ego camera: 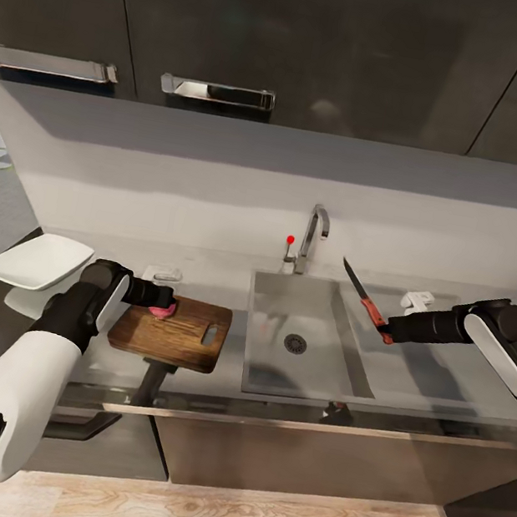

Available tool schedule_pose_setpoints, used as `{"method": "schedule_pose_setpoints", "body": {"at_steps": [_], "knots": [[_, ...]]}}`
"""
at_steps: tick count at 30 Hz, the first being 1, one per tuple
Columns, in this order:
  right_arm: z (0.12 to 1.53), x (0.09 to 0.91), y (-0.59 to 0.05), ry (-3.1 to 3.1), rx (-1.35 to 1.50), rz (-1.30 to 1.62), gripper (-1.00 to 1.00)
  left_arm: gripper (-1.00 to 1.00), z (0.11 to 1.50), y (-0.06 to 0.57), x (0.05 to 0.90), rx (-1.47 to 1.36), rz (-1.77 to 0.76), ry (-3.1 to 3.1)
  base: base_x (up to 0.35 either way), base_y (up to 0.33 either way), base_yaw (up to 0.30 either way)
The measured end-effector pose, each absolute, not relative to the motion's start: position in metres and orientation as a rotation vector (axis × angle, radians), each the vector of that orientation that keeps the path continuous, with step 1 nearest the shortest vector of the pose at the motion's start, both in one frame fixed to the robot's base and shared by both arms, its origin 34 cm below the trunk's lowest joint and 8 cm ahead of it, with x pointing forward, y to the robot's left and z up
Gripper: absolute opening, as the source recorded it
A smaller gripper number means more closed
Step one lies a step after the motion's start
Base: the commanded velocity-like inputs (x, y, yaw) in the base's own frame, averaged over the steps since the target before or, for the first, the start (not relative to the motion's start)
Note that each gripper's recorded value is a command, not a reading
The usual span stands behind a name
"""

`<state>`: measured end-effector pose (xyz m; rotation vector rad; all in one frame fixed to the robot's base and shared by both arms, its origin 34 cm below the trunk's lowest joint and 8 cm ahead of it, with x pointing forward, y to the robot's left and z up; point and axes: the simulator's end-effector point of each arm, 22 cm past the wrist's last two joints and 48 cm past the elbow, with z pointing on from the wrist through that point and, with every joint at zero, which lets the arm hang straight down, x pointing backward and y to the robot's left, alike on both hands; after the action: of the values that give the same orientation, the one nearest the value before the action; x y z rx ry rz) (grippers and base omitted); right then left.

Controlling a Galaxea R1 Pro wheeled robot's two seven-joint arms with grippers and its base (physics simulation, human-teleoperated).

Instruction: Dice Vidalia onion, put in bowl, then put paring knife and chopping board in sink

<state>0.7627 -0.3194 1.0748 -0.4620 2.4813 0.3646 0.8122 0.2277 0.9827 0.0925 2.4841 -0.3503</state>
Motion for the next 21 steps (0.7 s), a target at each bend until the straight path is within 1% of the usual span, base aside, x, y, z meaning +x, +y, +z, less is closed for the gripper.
{"method": "schedule_pose_setpoints", "body": {"at_steps": [13,21], "knots": [[1.073,0.763,-0.319,2.484,-0.462,0.366,-1.0,-1.0,0.981,0.224,0.812,0.097,-0.358,2.484,0.0,0.0,0.0],[1.072,0.763,-0.319,2.485,-0.462,0.366,-1.0,-1.0,0.981,0.207,0.812,0.109,-0.386,2.481,0.0,0.0,0.0]]}}
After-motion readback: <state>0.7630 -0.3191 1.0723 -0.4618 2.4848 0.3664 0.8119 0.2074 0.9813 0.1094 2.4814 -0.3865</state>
